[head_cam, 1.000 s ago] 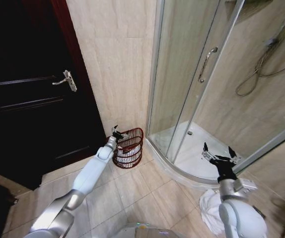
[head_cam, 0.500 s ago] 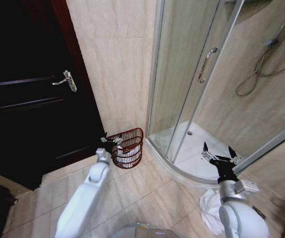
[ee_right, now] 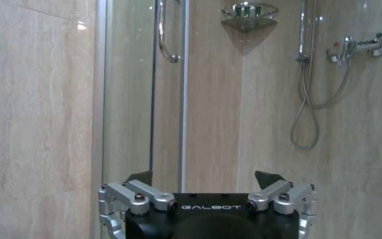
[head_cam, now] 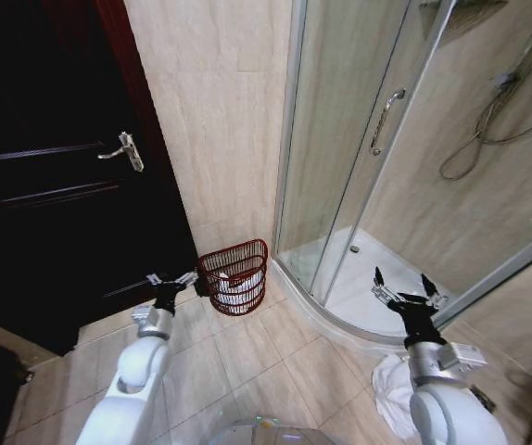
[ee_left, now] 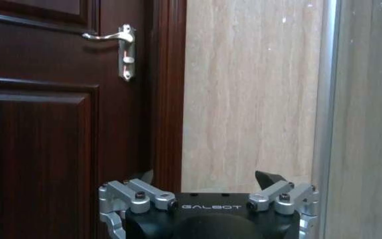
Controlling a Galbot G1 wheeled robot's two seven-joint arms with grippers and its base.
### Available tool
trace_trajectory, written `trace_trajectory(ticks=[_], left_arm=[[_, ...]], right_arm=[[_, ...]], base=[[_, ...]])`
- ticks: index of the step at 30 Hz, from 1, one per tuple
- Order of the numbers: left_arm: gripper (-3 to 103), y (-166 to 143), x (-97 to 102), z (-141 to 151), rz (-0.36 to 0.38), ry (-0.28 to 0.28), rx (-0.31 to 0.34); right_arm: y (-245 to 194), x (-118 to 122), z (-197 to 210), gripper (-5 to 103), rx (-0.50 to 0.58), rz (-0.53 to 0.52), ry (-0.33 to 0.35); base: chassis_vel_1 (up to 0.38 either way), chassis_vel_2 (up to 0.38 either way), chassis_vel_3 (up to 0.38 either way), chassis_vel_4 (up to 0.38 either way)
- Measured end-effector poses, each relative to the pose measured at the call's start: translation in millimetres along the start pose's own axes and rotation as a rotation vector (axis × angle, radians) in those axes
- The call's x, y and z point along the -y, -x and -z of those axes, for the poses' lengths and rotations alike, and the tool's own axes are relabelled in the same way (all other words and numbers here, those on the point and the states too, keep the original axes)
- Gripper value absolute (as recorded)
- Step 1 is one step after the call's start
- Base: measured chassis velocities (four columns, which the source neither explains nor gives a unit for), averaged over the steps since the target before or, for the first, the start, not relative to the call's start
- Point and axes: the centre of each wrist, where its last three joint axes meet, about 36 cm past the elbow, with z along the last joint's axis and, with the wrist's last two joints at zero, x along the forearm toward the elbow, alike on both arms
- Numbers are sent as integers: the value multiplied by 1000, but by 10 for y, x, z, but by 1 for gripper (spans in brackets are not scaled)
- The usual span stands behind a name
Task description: Discard the used towel into the hamper.
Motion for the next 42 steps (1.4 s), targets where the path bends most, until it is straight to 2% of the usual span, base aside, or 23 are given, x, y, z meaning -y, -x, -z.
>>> trace_trajectory(ticks=[6, 10, 32, 42], left_arm=[[100, 4, 60, 24, -21, 10, 5], [100, 18, 101, -27, -42, 41, 11], [100, 82, 214, -58, -78, 66, 21], [100, 109, 266, -106, -91, 59, 16]], right_arm=[[-16, 26, 26, 100, -8, -9, -12], [-25, 23, 65, 100, -30, -18, -20], [-8, 65, 61, 100, -19, -31, -44], [6, 61, 44, 100, -19, -33, -39]], base=[[0, 0, 0, 0], [0, 0, 0, 0], [-9, -9, 12, 9], [-87, -84, 92, 80]])
